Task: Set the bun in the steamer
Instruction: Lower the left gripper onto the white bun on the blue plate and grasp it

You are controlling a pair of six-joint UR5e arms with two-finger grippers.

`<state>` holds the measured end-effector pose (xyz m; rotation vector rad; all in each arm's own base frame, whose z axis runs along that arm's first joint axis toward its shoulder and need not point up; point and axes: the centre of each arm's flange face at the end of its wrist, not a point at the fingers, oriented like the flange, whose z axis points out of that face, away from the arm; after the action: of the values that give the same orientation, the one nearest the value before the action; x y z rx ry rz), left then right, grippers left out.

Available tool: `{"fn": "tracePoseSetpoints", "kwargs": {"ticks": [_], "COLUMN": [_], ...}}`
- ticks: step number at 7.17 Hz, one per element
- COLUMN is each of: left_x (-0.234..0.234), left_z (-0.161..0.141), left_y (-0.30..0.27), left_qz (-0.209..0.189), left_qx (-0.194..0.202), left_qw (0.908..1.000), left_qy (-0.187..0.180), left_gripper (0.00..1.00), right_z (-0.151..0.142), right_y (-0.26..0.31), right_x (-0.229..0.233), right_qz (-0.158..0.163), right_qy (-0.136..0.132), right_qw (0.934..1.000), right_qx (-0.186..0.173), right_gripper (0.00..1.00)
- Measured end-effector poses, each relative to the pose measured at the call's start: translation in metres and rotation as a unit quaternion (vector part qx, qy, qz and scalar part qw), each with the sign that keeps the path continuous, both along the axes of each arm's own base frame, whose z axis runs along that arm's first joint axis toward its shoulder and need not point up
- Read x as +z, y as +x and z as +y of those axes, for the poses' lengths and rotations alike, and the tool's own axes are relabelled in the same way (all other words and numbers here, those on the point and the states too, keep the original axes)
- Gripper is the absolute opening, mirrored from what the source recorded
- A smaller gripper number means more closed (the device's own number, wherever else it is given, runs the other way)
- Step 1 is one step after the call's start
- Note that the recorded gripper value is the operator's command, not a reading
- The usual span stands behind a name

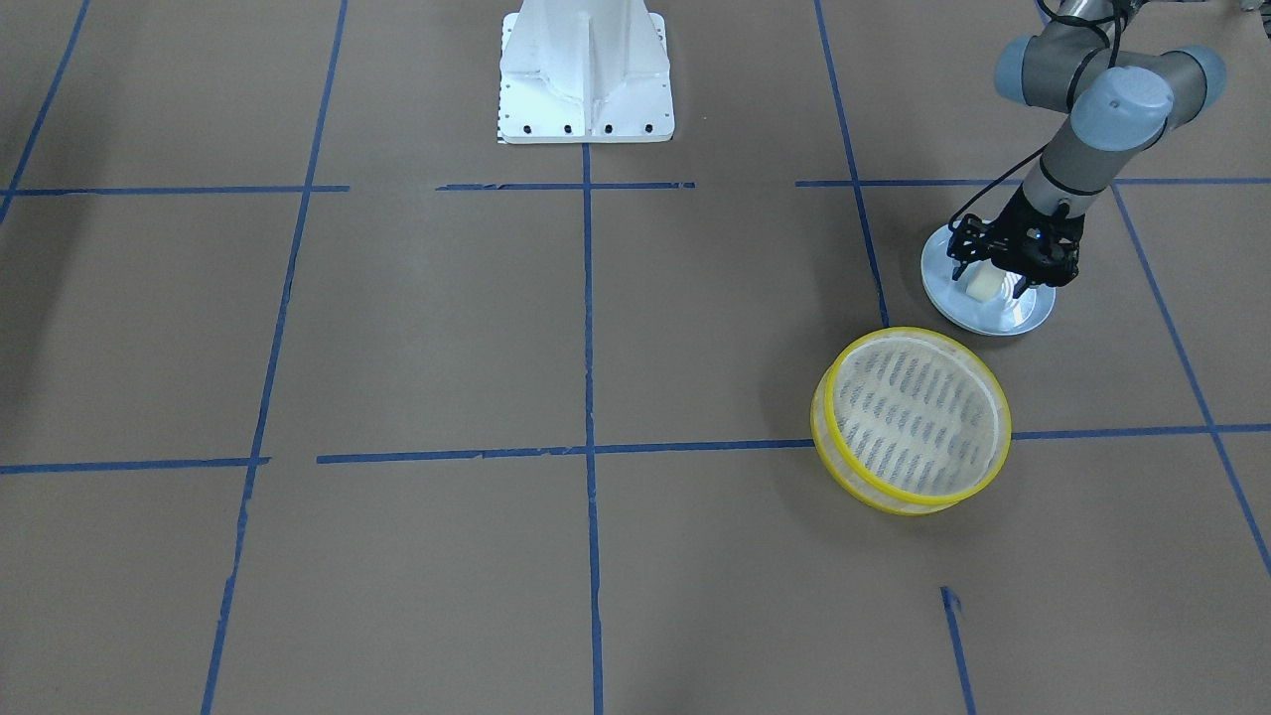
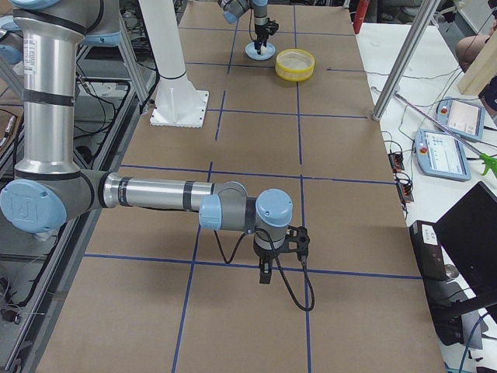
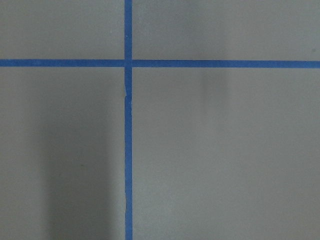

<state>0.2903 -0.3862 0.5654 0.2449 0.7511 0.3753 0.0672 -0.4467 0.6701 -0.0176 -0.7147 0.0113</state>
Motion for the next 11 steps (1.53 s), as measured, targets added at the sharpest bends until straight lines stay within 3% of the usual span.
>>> {"fn": "tracePoseSetpoints", "kwargs": {"ticks": [6, 9, 11], "left_x": [-0.006, -0.032, -0.06], "left_z": [0.006, 0.004, -0.013], "left_y": [0.0, -0.006, -0.032], "left_qz": [0.005, 0.026, 0.073], "left_qx": [0.006, 0.0, -0.02], "left_qw": [1.0, 0.9996, 0.9966], "left_qy": [-0.001, 0.007, -0.031], "left_gripper": [0.34, 0.35, 0.36], "right_z": [0.0, 0.0, 0.0], "right_y": [0.0, 0.0, 0.0], "right_x": [0.0, 0.0, 0.0], "right_qz": [0.0, 0.0, 0.0], "right_qy": [0.0, 0.0, 0.0], "right_qw": [1.0, 1.0, 1.0], "right_qx": [0.0, 0.0, 0.0], "right_gripper": [1.0, 1.0, 1.0]}}
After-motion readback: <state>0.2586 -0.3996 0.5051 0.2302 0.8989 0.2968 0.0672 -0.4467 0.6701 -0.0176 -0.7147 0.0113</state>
